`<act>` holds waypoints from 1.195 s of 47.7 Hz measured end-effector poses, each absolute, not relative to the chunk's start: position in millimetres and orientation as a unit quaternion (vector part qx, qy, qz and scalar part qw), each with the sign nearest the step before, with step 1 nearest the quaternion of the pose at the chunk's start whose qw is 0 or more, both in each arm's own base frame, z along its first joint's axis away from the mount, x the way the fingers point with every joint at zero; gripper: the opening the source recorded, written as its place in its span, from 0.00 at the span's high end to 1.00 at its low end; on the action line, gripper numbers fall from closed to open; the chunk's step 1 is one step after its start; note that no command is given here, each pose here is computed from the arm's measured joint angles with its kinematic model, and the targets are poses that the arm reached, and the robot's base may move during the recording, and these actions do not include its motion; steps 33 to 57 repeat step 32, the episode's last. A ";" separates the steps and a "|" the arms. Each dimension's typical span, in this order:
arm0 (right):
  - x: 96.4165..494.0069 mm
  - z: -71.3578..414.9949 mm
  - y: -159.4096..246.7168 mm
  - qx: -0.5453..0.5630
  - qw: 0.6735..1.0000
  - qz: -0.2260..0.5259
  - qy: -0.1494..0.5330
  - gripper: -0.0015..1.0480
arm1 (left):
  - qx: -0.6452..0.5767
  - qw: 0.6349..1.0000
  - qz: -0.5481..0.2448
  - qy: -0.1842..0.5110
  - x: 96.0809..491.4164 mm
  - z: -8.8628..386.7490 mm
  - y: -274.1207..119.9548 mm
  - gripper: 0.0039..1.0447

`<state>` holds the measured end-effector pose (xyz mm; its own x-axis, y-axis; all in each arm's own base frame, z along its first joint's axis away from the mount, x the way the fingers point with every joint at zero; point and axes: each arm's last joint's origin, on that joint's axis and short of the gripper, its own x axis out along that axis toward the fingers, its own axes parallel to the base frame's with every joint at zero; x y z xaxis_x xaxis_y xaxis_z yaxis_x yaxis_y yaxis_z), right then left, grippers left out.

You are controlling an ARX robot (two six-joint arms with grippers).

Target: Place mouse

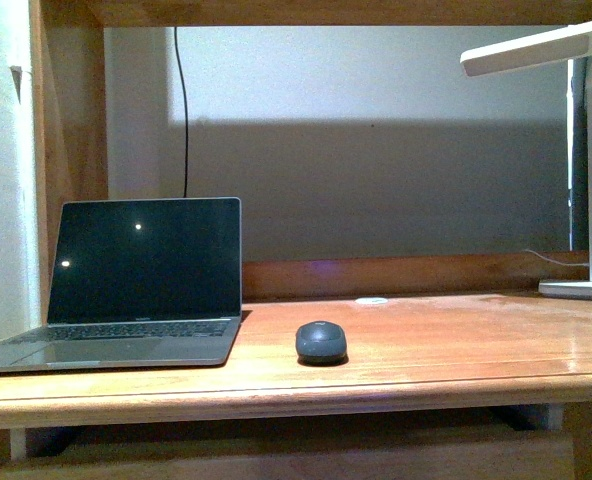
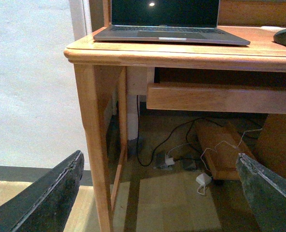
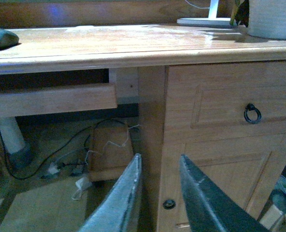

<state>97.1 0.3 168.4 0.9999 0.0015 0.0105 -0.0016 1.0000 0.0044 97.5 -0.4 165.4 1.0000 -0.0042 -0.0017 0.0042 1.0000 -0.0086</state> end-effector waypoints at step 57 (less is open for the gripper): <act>97.1 168.4 0.3 0.002 1.000 0.001 -0.005 0.07 | -0.004 1.000 -0.002 0.001 97.5 165.4 -0.4 0.07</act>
